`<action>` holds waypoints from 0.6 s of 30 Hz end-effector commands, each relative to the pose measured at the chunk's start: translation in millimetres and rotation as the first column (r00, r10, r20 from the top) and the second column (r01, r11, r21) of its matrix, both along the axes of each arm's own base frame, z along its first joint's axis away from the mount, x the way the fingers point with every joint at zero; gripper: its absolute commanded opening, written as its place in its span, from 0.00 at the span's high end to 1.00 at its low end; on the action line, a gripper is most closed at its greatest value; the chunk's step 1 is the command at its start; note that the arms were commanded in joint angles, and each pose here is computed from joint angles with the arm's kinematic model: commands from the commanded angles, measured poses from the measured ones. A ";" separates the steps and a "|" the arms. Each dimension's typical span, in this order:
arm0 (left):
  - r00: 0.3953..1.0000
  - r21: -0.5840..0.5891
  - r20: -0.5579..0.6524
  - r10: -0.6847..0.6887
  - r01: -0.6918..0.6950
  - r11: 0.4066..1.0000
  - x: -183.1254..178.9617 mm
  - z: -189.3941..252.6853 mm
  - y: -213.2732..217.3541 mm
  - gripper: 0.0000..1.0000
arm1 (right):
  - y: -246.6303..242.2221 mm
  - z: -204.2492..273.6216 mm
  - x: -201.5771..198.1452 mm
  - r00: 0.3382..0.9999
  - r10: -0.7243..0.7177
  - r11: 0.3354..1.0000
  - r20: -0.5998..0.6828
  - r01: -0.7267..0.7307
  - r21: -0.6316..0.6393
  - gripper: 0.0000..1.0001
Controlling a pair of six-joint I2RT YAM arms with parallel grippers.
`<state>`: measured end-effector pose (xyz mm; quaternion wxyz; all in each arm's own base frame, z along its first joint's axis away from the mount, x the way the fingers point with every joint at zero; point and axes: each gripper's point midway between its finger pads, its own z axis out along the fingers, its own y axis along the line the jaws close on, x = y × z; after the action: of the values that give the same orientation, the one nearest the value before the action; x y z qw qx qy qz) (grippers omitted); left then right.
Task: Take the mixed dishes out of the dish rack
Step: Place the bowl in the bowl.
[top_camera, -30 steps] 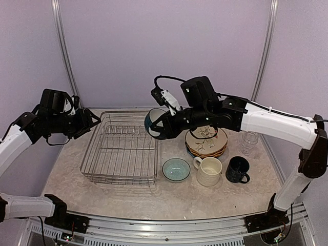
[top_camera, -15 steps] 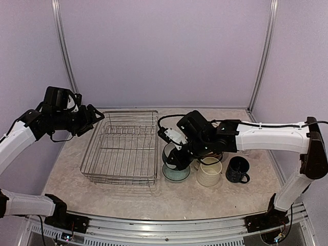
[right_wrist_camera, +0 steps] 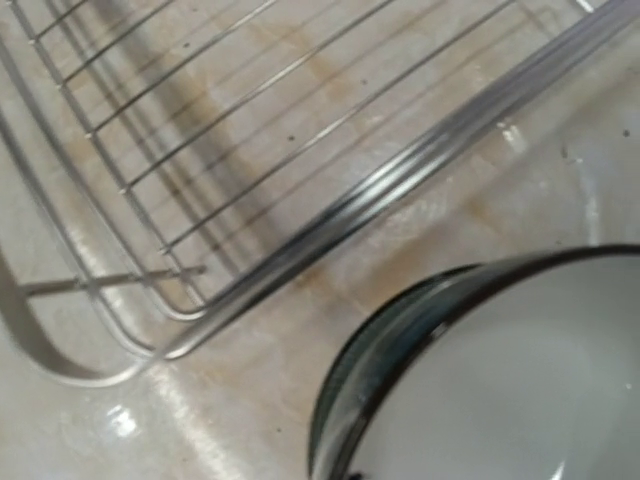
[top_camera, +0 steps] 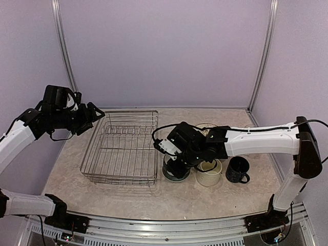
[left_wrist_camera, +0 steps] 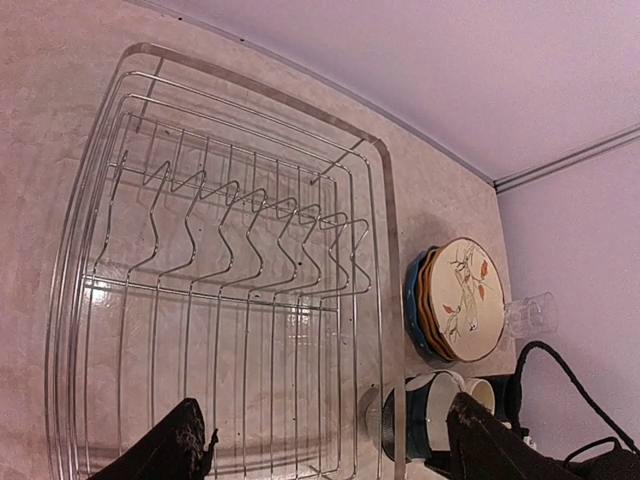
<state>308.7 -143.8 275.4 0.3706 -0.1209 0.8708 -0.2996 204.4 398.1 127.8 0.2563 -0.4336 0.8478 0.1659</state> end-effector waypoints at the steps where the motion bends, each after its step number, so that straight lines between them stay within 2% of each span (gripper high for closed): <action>1: 0.999 0.001 0.034 -0.006 0.006 1.000 1.4 16.4 0.6 0.18 | 5.3 5.0 7.4 0.998 -0.018 1.000 0.057 0.017 0.023 0.87; 4: 0.999 0.011 0.053 -0.012 0.011 1.000 -1.3 22.9 1.7 0.12 | 4.8 9.5 8.8 0.997 -0.038 0.998 0.064 0.035 0.046 0.70; 7: 0.997 0.025 0.080 -0.007 0.005 1.000 -3.6 32.3 5.7 0.05 | -1.8 24.3 13.9 0.992 -0.075 0.996 0.100 0.068 0.065 0.42; 10: 0.992 0.036 0.128 -0.006 0.001 0.999 -6.1 52.0 9.7 0.01 | -22.1 58.8 30.0 0.968 -0.165 0.985 0.189 0.152 0.084 0.19; 12: 0.985 0.048 0.171 -0.009 0.001 0.999 -7.1 67.2 11.8 0.01 | -38.0 93.3 44.2 0.940 -0.235 0.968 0.246 0.205 0.144 0.05; 13: 0.980 0.054 0.199 -0.010 -0.001 0.999 -7.6 77.0 13.4 0.01 | -46.8 110.4 51.3 0.925 -0.269 0.957 0.268 0.227 0.178 0.01; 15: 0.967 0.072 0.253 -0.017 -0.001 0.997 -7.5 95.6 16.8 0.01 | -68.3 144.9 67.8 0.887 -0.335 0.933 0.318 0.265 0.245 0.00; 18: 0.942 0.092 0.334 -0.027 -0.004 0.996 -10.0 127.4 21.9 0.01 | -113.3 204.4 90.0 0.777 -0.466 0.876 0.423 0.337 0.346 0.00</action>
<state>304.5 -133.9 363.8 0.4643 -0.0762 0.8300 -0.2995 260.7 340.3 250.2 0.4366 -0.3183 0.8298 0.1397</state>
